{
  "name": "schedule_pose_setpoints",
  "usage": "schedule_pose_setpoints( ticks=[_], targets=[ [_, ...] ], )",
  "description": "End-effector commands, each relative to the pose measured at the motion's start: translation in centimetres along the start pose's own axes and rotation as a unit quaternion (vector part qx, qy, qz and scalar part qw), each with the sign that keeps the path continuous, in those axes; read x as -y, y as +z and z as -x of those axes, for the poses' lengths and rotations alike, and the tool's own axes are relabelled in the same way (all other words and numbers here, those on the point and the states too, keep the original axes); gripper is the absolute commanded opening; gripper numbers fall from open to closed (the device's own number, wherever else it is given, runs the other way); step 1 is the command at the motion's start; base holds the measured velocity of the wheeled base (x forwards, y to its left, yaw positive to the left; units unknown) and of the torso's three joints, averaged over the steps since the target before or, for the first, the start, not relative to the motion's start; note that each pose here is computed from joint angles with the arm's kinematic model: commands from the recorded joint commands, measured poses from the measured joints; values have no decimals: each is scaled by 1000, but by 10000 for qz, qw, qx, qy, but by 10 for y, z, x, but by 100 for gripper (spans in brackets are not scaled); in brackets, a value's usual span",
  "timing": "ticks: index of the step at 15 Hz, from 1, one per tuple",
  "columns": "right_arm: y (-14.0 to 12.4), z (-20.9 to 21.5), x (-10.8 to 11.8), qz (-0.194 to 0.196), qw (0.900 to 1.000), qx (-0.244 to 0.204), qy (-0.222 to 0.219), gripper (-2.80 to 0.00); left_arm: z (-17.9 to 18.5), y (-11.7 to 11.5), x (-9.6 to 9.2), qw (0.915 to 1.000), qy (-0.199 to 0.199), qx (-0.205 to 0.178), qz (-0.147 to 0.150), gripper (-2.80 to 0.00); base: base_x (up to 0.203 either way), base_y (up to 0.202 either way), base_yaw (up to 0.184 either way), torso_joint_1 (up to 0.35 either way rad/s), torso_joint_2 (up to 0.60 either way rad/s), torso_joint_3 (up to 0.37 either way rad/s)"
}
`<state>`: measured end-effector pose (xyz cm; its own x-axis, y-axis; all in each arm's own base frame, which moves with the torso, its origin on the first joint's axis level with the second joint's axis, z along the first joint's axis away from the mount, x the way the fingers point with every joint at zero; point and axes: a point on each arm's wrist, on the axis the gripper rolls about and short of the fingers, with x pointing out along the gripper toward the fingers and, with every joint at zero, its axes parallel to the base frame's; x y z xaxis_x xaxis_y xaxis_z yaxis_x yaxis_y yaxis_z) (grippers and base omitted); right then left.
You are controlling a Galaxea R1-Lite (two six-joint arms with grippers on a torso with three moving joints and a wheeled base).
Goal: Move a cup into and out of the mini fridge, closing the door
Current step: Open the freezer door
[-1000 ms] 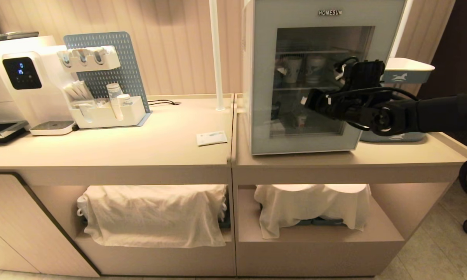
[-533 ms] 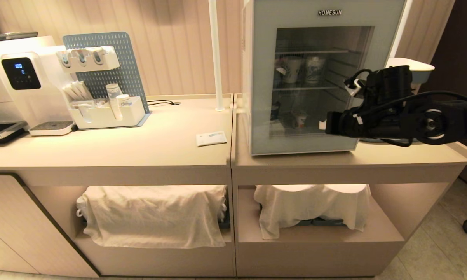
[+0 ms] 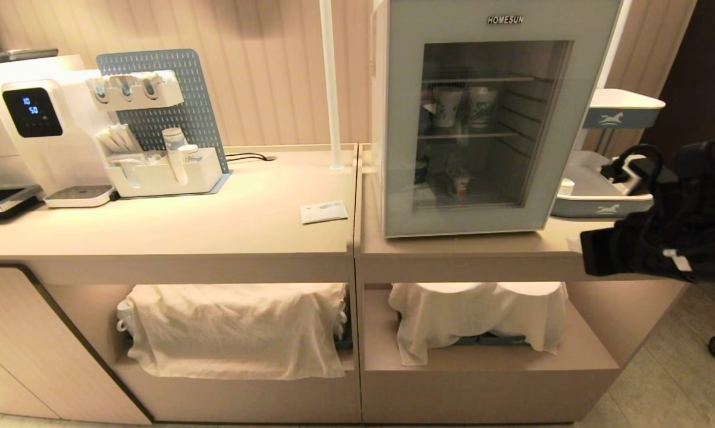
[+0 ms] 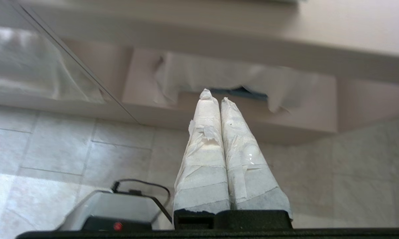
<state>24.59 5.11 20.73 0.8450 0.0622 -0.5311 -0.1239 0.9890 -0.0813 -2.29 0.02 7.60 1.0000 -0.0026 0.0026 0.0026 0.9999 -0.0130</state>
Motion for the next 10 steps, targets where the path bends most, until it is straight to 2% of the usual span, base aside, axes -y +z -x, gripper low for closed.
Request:
schedule_pose_setpoints(
  ticks=[1, 5, 10],
  targets=[
    [-21, 45, 5, 23, 9995, 309, -64, -280, 0, 0, 0, 10000, -3, 3, 4, -280, 0, 0, 0, 0, 0, 0],
    [-71, 96, 11, 155, 9970, 742, -182, -280, 0, 0, 0, 10000, -3, 3, 4, -280, 0, 0, 0, 0, 0, 0],
    [-136, 145, 19, -28, 9891, 1341, -613, -280, 0, 0, 0, 10000, -3, 1, 4, -280, 0, 0, 0, 0, 0, 0]
  ],
)
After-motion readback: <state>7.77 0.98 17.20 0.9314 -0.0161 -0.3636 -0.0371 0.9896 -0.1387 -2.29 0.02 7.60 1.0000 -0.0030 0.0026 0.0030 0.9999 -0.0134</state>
